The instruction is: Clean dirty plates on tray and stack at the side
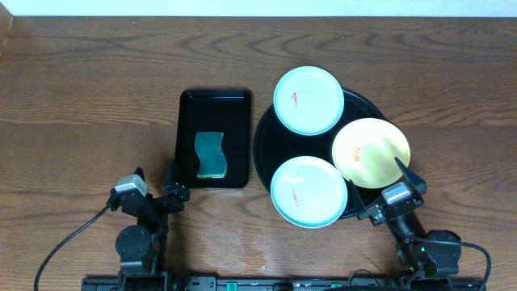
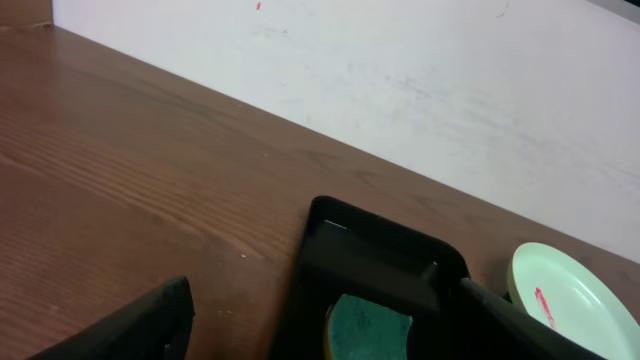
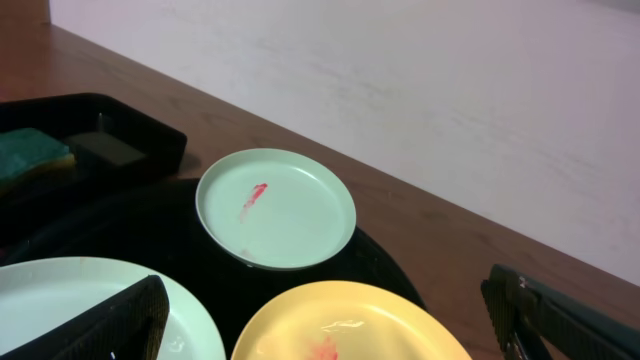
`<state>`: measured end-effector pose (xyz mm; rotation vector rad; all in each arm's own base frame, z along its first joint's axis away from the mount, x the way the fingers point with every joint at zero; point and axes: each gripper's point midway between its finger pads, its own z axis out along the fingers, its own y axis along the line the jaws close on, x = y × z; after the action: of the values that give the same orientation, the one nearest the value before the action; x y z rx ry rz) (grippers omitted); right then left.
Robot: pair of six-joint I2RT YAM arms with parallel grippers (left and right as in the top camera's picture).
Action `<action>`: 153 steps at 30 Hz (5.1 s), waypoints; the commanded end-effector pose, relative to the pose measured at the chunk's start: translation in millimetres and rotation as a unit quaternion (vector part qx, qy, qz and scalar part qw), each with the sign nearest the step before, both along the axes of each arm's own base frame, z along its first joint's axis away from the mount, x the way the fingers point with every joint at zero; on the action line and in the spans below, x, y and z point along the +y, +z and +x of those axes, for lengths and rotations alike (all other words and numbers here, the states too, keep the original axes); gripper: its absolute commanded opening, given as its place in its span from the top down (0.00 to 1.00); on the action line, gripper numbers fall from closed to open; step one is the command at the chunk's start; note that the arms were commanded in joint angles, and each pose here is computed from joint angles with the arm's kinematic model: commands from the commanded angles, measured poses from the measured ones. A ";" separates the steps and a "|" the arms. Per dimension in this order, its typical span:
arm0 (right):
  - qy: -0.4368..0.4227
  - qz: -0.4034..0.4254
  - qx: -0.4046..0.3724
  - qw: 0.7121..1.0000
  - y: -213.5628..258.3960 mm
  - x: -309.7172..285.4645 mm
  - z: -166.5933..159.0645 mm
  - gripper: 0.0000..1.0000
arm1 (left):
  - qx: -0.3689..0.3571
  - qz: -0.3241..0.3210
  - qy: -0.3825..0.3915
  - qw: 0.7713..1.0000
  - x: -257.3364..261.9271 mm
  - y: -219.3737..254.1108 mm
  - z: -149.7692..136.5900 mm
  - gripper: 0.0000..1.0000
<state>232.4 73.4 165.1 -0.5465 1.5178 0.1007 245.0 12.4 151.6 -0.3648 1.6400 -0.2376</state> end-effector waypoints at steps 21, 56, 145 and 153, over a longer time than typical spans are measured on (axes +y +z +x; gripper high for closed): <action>0.004 0.005 0.003 1.000 -0.9 2.1 -0.8 0.01 | 0.027 0.007 0.009 1.000 3.8 -15.6 -1.6 0.18; 0.104 0.016 0.005 0.994 1.0 32.1 -17.9 0.01 | 0.011 -0.098 -0.059 0.993 -23.5 -7.5 -0.5 0.18; 0.094 0.093 0.549 0.826 60.7 107.8 43.0 0.19 | 0.578 0.067 -0.048 0.812 -78.1 -145.3 108.4 0.92; 0.090 0.094 0.556 0.821 58.9 107.0 40.4 0.20 | 0.565 0.072 -0.079 0.818 -86.4 -129.1 116.3 0.93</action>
<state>273.7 177.4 216.6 -0.4641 2.5651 0.8262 360.2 -69.7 20.0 -0.3153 2.8374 0.0427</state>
